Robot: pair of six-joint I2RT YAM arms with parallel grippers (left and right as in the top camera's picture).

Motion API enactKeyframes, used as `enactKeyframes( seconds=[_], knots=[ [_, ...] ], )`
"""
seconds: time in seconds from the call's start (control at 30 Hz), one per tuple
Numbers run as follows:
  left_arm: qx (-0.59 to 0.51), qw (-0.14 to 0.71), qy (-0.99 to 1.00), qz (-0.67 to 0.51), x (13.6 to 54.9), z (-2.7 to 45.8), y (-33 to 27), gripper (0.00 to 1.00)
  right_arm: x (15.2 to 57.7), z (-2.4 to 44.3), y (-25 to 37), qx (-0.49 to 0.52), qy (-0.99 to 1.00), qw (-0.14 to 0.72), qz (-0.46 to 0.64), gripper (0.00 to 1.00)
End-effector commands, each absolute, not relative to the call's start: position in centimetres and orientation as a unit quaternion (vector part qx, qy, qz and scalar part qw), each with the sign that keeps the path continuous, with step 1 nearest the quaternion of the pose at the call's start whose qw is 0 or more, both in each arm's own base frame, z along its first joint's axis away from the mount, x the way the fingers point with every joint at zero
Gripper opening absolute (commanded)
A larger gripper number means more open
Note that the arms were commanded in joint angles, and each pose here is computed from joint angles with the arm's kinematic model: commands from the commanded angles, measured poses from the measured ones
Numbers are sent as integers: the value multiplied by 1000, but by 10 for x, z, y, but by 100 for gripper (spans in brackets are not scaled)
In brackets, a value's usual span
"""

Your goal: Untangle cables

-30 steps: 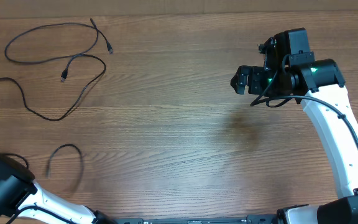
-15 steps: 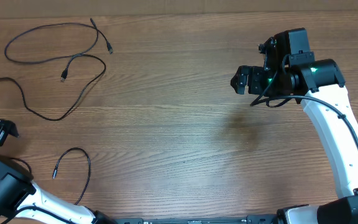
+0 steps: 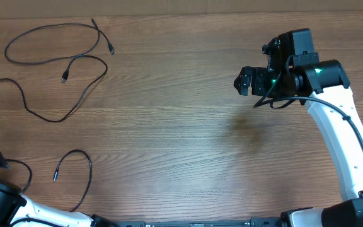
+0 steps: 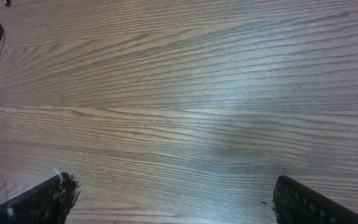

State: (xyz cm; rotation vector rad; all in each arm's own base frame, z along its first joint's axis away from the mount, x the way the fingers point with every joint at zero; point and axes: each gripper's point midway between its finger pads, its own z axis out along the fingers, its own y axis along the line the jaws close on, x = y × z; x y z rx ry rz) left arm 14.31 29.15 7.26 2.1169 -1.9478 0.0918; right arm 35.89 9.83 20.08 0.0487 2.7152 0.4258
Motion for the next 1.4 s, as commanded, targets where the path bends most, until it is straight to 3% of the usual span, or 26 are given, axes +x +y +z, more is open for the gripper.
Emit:
enactKeyframes(
  seconds=[0.0,0.13,0.17,0.2,0.33,0.37,0.47,0.5,0.53,0.8,1.23,1.27,1.33,1.37],
  knots=[
    [731,154,-664,37,138,48,275,100,360,214,98,14,965,215,151,100],
    [733,149,-662,54,141,25,266,96,360,214,98,14,965,215,151,100],
    [733,146,-663,53,140,19,265,80,360,214,98,14,965,215,151,100],
    [733,144,-663,49,139,16,266,73,360,214,98,14,965,215,151,100],
    [735,122,-665,51,146,11,272,59,360,214,98,14,965,215,151,100],
    [735,115,-666,50,149,10,275,52,360,214,98,14,965,215,151,100],
    [736,93,-668,61,159,8,279,11,360,214,98,14,965,215,151,100],
    [736,83,-669,68,165,7,281,4,360,214,98,14,965,215,151,100],
    [735,77,-669,74,168,7,282,4,360,214,98,14,965,215,151,100],
    [726,-37,-663,181,230,26,301,4,360,214,98,14,965,215,151,100],
    [725,-99,-662,164,248,56,337,5,360,214,98,14,965,215,151,100],
    [723,-101,-661,171,250,57,336,13,360,214,98,14,965,215,151,100],
    [719,-103,-658,199,257,61,329,80,360,214,98,14,965,215,151,100],
    [714,-104,-660,210,259,62,326,96,360,214,98,14,965,215,151,100]
  ],
)
